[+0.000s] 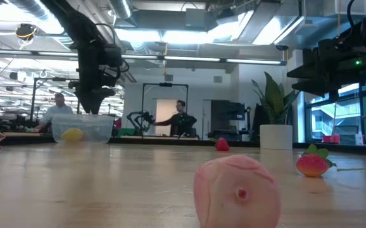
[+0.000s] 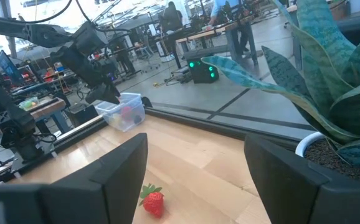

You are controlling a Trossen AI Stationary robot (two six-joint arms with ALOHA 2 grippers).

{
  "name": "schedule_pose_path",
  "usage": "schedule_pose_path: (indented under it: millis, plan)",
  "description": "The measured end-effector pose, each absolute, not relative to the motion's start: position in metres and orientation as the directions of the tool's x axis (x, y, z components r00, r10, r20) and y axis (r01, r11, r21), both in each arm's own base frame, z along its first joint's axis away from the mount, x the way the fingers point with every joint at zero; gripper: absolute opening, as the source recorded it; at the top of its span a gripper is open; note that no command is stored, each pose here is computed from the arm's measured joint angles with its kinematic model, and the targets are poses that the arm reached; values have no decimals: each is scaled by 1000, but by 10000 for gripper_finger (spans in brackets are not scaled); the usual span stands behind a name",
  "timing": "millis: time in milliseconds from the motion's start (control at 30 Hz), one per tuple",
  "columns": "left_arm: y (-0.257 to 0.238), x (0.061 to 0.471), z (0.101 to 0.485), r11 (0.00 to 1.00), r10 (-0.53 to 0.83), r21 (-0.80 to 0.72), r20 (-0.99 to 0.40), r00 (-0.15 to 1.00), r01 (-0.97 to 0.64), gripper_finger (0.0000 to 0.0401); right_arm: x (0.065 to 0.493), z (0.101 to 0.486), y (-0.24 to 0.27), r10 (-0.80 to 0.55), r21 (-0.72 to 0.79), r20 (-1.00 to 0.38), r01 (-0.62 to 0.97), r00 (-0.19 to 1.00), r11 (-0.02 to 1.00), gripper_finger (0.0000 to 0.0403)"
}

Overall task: Pick and placing Produce into tupperware
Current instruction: Put the pink peach into the transparent container

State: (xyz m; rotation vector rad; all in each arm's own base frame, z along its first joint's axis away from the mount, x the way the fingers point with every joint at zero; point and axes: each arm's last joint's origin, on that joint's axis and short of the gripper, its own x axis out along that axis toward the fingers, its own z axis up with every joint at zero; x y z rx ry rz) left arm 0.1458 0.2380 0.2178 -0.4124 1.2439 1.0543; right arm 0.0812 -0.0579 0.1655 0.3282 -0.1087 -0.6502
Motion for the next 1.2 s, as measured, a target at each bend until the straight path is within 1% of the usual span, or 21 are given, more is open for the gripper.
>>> schedule_pose_path:
  millis: [167, 233, 267, 367, 433, 467, 533, 567, 633, 700, 767, 967, 1200]
  plan:
    - [237, 146, 219, 495, 423, 270, -905, -42, -826, 213, 81, 166, -58, -610, 333, -3, 576, 792, 747, 269]
    - [233, 148, 224, 535, 432, 265, -902, -10, -802, 214, 81, 166, -58, -610, 337, -2, 575, 792, 745, 269]
    - [229, 151, 231, 553, 458, 262, -889, 26, -791, 214, 81, 166, -58, -610, 346, -2, 573, 792, 743, 269]
    - [217, 163, 257, 601, 529, 206, -827, 191, -772, 211, 81, 166, -58, -610, 354, -2, 571, 793, 741, 269]
    - [205, 172, 276, 687, 509, 112, -779, 366, -718, 210, 81, 166, -58, -610, 354, -2, 571, 792, 741, 269]
    - [196, 177, 286, 742, 473, 55, -749, 464, -668, 211, 81, 166, -58, -610, 354, -2, 571, 793, 741, 269]
    - [176, 188, 303, 866, 347, -37, -672, 654, -498, 213, 81, 165, -58, -610, 353, -3, 571, 793, 741, 269]
    - [163, 193, 310, 918, 267, -63, -633, 726, -392, 213, 81, 166, -58, -610, 354, -3, 571, 793, 741, 269]
    - [139, 207, 318, 973, 126, -85, -578, 806, -214, 214, 81, 165, -58, -610, 353, -3, 571, 792, 741, 269]
    - [115, 219, 322, 992, 50, -71, -554, 831, -107, 213, 81, 165, -58, -610, 352, -3, 572, 792, 741, 269]
    - [92, 231, 326, 999, 17, -30, -536, 844, -39, 211, 81, 165, -58, -610, 351, -3, 572, 793, 741, 269]
    - [39, 260, 321, 998, -33, 25, -530, 847, 54, 209, 81, 166, -58, -610, 354, -2, 571, 793, 741, 269]
    - [-10, 291, 303, 974, -179, 26, -518, 836, 225, 209, 81, 166, -58, -610, 355, -2, 571, 793, 740, 269]
